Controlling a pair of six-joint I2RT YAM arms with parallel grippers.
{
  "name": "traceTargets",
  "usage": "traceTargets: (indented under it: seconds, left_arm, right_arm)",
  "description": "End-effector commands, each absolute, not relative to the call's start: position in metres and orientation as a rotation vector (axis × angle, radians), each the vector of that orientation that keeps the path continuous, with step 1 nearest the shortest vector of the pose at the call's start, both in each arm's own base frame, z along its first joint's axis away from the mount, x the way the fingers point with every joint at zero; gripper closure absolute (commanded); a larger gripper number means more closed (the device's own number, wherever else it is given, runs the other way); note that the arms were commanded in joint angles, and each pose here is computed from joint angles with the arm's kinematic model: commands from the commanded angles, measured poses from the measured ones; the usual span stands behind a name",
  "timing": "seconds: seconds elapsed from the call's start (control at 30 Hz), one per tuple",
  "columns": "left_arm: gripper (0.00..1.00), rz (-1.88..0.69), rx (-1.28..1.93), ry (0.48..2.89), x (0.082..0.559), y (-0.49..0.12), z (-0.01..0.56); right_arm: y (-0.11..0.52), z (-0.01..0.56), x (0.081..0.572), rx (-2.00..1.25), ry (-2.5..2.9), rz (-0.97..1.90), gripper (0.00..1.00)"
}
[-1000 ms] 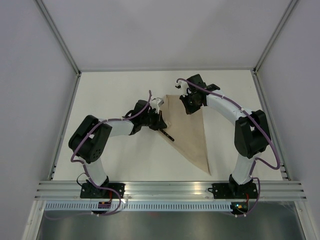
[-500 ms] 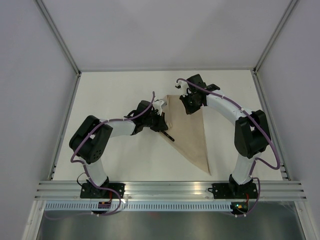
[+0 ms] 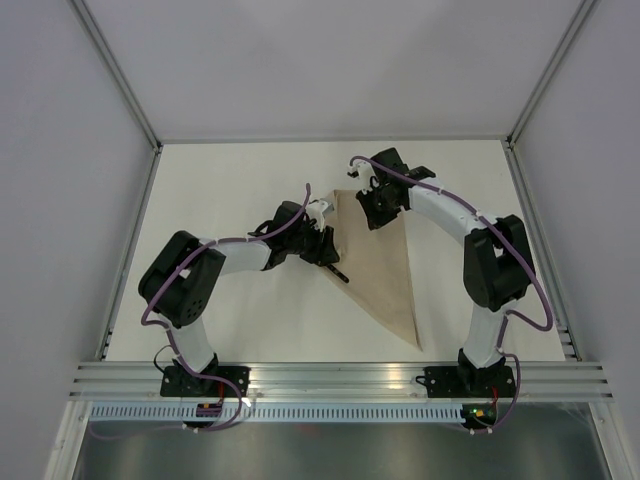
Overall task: Fold the napkin, place the utensils inside, and roll it up
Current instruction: Fold the napkin at the center of the board.
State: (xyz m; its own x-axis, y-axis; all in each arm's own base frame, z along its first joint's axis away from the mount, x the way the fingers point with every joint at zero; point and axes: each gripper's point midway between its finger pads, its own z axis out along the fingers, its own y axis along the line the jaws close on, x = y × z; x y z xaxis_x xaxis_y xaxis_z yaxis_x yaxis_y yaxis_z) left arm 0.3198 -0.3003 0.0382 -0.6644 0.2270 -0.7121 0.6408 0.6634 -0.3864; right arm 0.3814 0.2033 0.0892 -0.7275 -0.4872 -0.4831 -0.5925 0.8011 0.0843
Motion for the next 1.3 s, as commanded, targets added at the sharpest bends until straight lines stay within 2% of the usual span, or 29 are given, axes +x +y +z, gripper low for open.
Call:
traceTargets:
  seconds: [0.0,0.1,0.7,1.1,1.27]
  left_arm:
    - [0.45,-0.809,0.706,2.149,0.327,-0.301,0.060]
    - [0.42,-0.816,0.711,2.142,0.326,-0.302,0.063]
    - [0.43,-0.843,0.691,2.161,0.318,-0.300,0.053]
    - [0.43,-0.895,0.662,2.161,0.305,-0.300,0.049]
    - [0.39,-0.898,0.669,2.159,0.302,-0.301,0.050]
  right_arm:
    - [0.212,0.097,0.387,-0.809,2.526,0.354,0.82]
    - [0.215,0.097,0.388,-0.814,2.523,0.355,0.82]
    - [0.258,0.082,0.386,-0.853,2.554,0.404,0.82]
    - [0.256,0.067,0.363,-0.915,2.578,0.385,0.82]
    - [0.256,0.066,0.357,-0.925,2.580,0.382,0.83]
